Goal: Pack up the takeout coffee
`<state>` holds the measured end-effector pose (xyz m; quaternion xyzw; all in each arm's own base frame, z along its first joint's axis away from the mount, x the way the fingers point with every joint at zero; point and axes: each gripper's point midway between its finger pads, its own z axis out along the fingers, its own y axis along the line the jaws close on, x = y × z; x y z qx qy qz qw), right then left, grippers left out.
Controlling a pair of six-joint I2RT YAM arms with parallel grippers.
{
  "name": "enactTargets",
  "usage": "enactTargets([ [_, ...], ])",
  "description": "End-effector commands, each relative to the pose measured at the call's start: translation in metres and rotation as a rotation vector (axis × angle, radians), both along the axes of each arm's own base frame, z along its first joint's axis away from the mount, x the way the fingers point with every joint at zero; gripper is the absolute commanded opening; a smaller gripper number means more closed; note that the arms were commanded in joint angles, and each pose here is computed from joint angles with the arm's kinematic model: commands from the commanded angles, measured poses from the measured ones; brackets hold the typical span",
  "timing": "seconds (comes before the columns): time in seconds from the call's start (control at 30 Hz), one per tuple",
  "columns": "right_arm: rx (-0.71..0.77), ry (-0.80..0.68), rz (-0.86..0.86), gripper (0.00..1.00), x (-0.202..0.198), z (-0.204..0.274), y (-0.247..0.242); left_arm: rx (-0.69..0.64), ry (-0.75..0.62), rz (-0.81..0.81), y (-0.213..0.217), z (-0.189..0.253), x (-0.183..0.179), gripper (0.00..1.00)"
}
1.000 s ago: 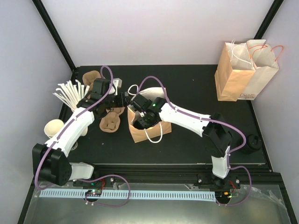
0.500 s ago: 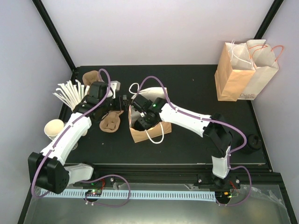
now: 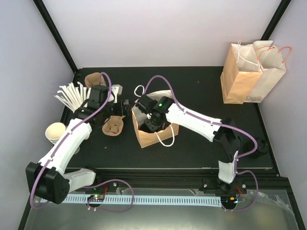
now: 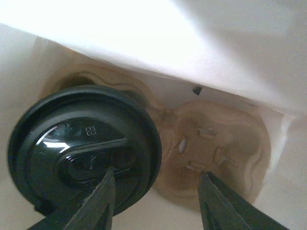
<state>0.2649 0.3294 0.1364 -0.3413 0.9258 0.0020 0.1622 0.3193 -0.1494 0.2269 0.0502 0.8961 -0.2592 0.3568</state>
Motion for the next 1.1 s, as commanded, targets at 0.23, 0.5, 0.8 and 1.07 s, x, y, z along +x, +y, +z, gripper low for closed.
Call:
enactTargets([
  [0.23,0.113,-0.076,-0.011,0.89,-0.002,0.066,-0.004,0.001,-0.015,-0.028,0.001,0.009,-0.012,0.87],
  [0.5,0.177,-0.117,-0.015,1.0,-0.006,0.098,-0.009,0.045,-0.023,0.011,0.012,0.01,-0.016,0.99],
  [0.8,0.29,-0.184,-0.017,1.0,-0.016,0.143,-0.022,0.059,-0.154,0.087,0.031,0.043,-0.023,0.99],
  [1.07,0.379,-0.228,-0.014,1.0,-0.025,0.18,-0.031,-0.063,-0.31,-0.174,-0.008,0.089,-0.045,0.99],
])
